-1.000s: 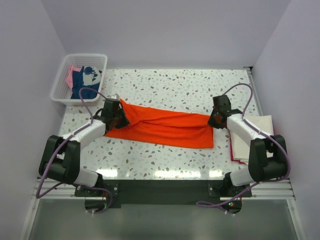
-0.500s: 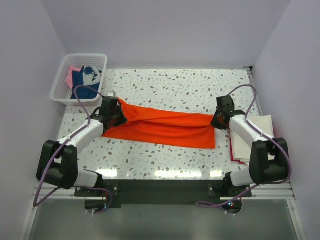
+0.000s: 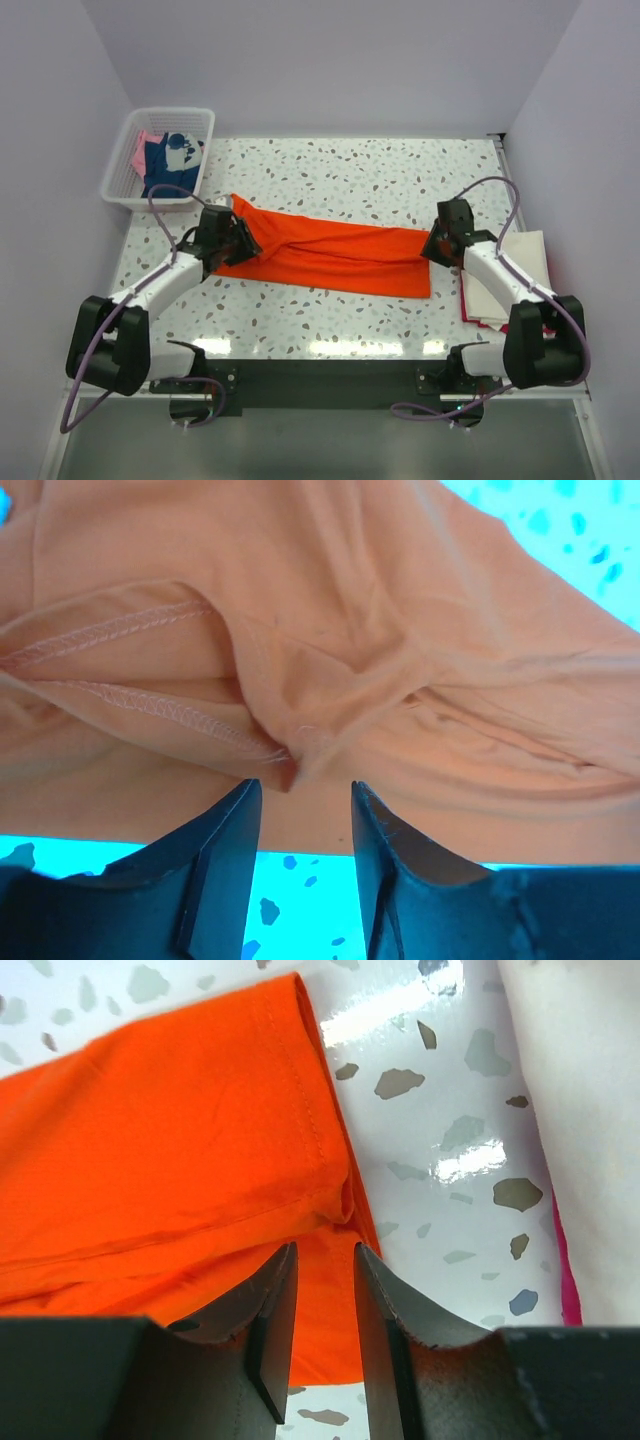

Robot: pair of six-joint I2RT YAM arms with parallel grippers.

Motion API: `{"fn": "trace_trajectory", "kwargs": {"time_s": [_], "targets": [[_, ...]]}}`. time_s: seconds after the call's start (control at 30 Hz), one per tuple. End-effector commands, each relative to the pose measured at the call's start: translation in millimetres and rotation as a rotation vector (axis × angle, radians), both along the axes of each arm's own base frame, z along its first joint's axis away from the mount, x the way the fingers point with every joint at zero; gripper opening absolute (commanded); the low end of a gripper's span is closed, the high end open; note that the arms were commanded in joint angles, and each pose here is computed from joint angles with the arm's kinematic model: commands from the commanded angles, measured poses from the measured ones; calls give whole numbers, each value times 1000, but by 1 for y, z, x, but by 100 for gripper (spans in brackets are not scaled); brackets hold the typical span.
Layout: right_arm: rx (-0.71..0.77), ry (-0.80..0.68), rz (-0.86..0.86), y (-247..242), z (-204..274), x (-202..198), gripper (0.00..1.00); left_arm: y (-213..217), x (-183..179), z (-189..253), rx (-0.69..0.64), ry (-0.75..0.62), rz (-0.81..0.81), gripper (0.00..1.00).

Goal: Fold and stack the t-shirts
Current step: Fold the tshirt

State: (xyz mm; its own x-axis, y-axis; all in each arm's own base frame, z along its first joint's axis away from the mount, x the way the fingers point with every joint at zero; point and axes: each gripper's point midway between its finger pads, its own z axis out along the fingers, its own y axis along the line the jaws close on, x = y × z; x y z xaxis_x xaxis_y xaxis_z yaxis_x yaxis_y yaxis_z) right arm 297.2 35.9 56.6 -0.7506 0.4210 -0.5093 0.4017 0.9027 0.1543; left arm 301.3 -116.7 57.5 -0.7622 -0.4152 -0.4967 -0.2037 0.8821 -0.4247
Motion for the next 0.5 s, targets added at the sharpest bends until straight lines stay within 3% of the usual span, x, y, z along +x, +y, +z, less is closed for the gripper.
{"fn": "trace_trajectory", "kwargs": {"time_s": [0.0, 0.17, 0.23, 0.3, 0.47], "targets": [[16, -101, 19, 2, 33, 13, 33, 0, 21, 44, -19, -125, 16, 45], [32, -120, 76, 14, 40, 20, 34, 23, 36, 68, 45, -175, 167, 29], [38, -114, 94, 19, 38, 25, 33, 29, 46, 72, 72, -195, 196, 29], [61, -123, 115, 26, 39, 29, 33, 34, 57, 58, 111, -154, 220, 29], [81, -115, 153, 37, 39, 30, 33, 32, 71, 34, 130, -78, 234, 17]]}}
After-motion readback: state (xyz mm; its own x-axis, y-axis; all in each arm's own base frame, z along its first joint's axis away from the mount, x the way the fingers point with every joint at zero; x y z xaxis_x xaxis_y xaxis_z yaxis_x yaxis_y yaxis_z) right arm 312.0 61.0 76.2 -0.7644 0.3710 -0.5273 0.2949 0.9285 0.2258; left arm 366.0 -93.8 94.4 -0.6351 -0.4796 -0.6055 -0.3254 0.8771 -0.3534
